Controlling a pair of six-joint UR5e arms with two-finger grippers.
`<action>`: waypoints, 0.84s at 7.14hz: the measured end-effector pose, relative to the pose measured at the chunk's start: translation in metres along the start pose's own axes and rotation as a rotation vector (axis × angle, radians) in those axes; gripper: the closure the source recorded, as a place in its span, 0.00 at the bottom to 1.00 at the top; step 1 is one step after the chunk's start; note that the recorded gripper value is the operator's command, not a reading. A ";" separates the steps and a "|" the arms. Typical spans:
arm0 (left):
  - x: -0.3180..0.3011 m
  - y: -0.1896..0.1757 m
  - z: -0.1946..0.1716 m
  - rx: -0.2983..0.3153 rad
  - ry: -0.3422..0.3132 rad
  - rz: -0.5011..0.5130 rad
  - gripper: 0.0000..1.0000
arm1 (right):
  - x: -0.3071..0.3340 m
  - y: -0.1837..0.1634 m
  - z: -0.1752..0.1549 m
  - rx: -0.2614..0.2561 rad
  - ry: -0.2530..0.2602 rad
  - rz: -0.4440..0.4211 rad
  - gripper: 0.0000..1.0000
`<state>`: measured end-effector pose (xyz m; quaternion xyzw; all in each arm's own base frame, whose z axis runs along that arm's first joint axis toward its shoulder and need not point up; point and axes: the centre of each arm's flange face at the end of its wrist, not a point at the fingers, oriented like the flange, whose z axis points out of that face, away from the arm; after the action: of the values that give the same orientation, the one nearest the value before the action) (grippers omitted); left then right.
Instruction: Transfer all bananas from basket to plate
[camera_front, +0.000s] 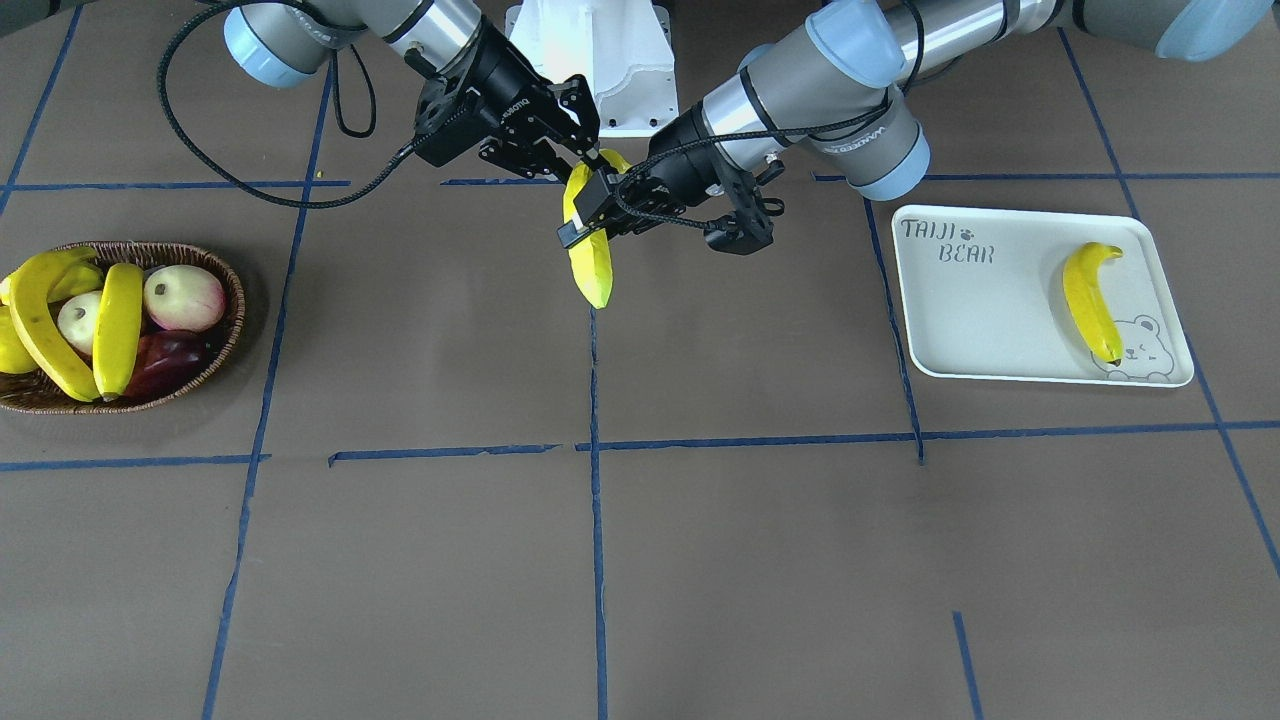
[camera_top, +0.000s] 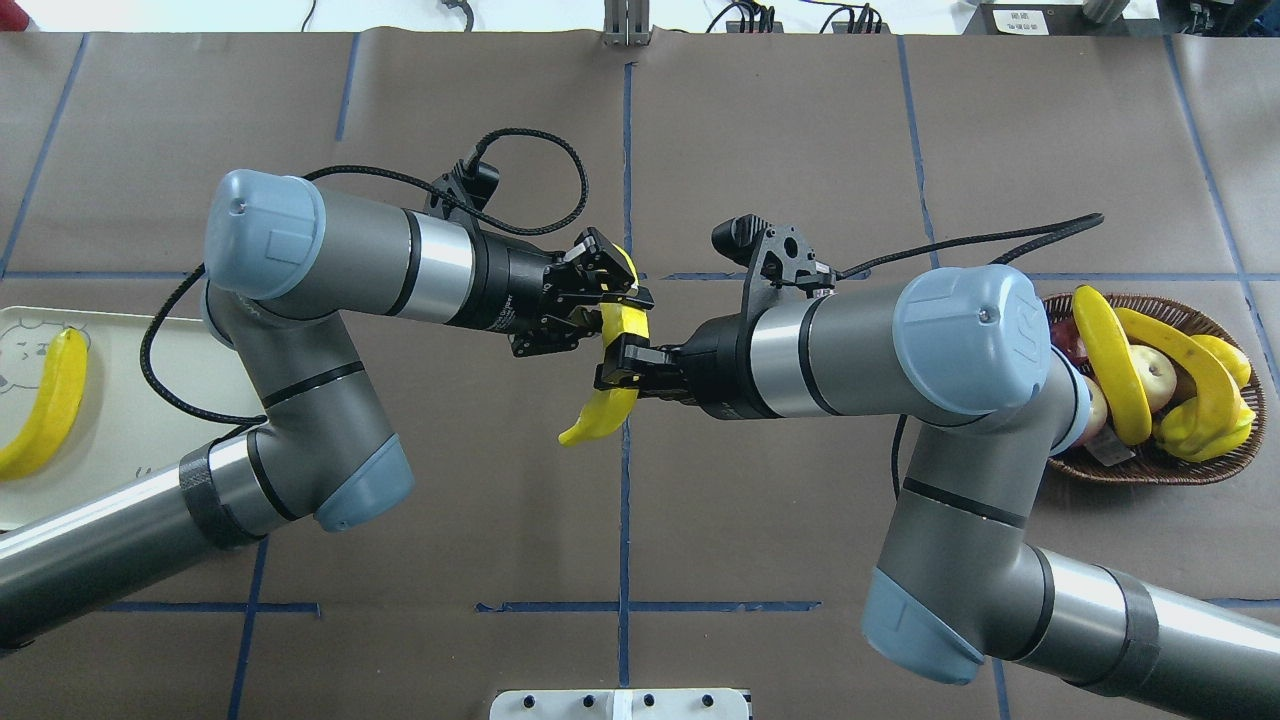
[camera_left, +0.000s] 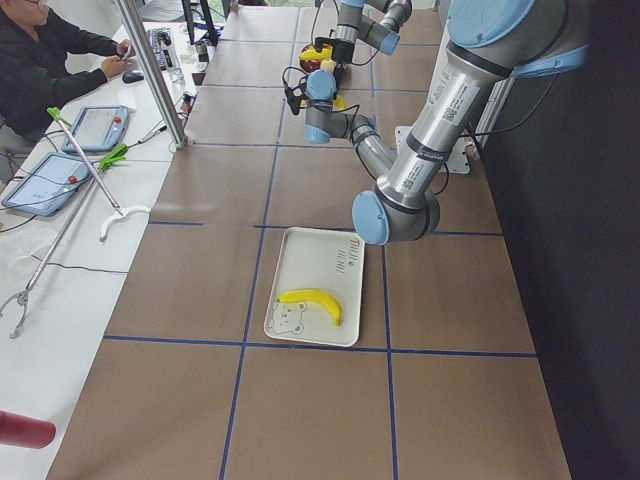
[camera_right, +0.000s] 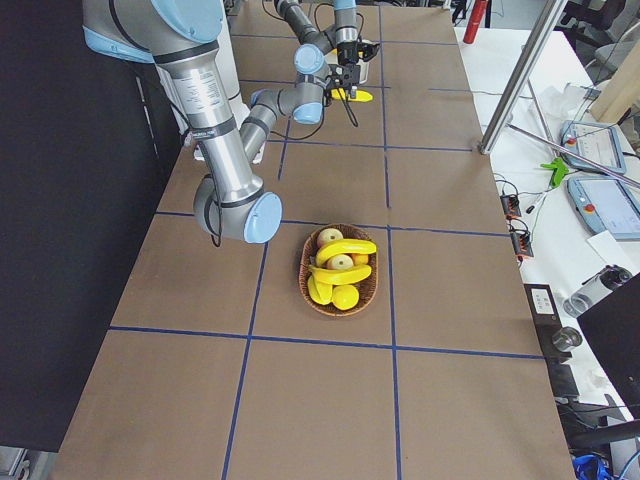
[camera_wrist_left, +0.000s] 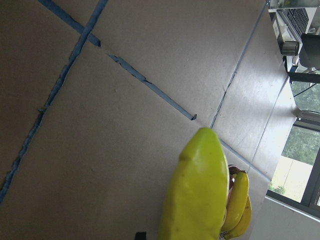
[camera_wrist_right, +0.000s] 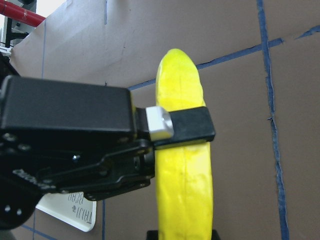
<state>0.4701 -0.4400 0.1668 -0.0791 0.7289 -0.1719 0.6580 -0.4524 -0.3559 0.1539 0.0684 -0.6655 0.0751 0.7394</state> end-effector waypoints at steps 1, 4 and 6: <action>-0.004 -0.003 -0.002 0.006 -0.006 0.007 1.00 | -0.001 0.001 -0.001 -0.002 -0.002 -0.002 0.00; -0.017 -0.044 -0.028 0.053 -0.050 -0.015 1.00 | -0.005 -0.002 -0.015 -0.002 -0.019 -0.002 0.00; -0.070 -0.107 -0.103 0.110 -0.140 0.027 1.00 | 0.015 -0.022 -0.042 -0.005 0.006 0.000 0.00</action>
<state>0.3647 -0.5007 0.2777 -0.0449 0.6718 -0.1967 0.7127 -0.4051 -0.3688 0.1644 0.0664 -0.6635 0.0737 0.7415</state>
